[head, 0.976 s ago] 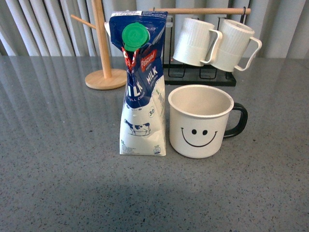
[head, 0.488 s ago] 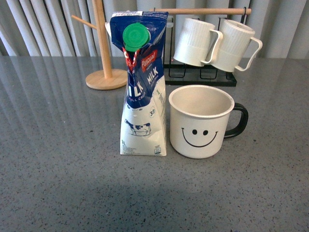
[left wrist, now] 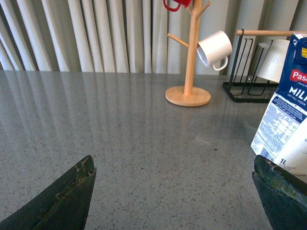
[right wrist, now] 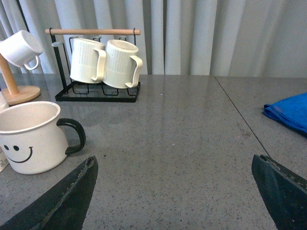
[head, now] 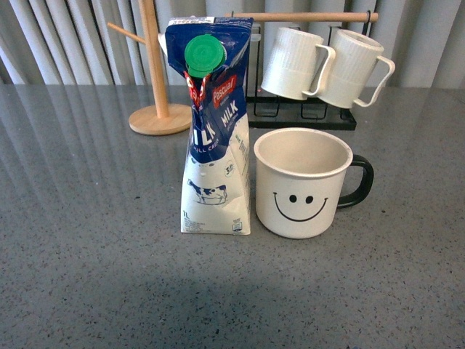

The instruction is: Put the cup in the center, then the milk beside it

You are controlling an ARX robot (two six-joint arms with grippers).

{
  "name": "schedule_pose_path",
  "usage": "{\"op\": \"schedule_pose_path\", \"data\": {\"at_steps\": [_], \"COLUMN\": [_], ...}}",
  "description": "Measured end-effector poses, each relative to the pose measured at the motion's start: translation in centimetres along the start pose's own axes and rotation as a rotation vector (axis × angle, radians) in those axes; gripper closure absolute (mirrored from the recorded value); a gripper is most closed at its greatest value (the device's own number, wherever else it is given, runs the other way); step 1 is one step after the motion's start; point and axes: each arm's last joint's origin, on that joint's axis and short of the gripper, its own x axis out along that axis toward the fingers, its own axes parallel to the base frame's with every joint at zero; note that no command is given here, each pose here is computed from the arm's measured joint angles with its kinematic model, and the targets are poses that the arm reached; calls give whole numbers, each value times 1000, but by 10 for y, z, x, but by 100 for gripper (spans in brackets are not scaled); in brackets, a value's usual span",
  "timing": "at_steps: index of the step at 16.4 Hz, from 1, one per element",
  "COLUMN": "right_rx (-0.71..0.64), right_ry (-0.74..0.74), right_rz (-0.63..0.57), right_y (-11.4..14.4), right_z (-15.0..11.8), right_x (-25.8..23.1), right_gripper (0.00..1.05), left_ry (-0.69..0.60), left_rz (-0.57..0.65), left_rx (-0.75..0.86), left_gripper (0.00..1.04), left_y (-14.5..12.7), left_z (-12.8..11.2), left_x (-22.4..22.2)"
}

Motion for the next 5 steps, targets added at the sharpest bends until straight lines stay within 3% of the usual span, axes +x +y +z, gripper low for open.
{"op": "schedule_pose_path", "data": {"at_steps": [5], "right_rx": [0], "right_ry": [0], "right_rz": [0], "right_y": [0], "right_z": [0], "right_x": [0], "right_gripper": [7], "left_ry": [0], "left_rz": [0], "left_rx": [0], "left_gripper": [7], "left_y": [0], "left_z": [0], "left_x": [0]}}
